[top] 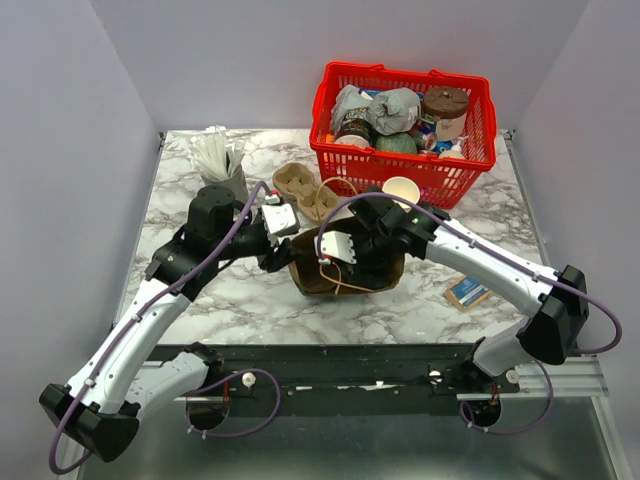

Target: Pack the takeout coffee

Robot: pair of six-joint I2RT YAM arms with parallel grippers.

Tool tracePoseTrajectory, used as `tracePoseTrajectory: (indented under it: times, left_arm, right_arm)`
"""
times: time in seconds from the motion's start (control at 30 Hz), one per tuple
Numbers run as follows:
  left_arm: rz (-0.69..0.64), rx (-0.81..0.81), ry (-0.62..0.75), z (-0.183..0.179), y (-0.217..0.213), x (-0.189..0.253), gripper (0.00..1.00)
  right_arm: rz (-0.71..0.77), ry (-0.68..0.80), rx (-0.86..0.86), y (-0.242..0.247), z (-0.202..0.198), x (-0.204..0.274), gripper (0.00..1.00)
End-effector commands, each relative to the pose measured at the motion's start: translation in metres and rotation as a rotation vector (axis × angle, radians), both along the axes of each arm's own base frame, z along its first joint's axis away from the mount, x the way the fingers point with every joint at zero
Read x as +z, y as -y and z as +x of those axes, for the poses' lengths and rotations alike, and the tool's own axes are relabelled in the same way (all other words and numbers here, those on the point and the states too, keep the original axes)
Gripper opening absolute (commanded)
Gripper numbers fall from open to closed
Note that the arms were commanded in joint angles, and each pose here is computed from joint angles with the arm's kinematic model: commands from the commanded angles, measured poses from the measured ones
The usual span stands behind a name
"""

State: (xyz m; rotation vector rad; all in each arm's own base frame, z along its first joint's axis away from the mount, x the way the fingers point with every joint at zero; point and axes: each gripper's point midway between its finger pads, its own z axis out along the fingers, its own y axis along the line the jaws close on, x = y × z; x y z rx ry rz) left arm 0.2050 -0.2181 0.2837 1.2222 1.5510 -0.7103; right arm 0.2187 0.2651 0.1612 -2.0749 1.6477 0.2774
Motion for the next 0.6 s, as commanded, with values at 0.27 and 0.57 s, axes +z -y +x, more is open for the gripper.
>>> tracePoseTrajectory:
  times: [0.27, 0.57]
  left_arm:
    - [-0.121, 0.057, -0.139, 0.031, 0.000, 0.024, 0.63]
    - [-0.173, 0.048, -0.246, 0.039, -0.006, 0.026, 0.63]
  right_arm:
    - [0.051, -0.099, -0.003, -0.011, 0.003, 0.007, 1.00]
    - [-0.008, -0.114, -0.045, 0.000, 0.010, -0.006, 1.00]
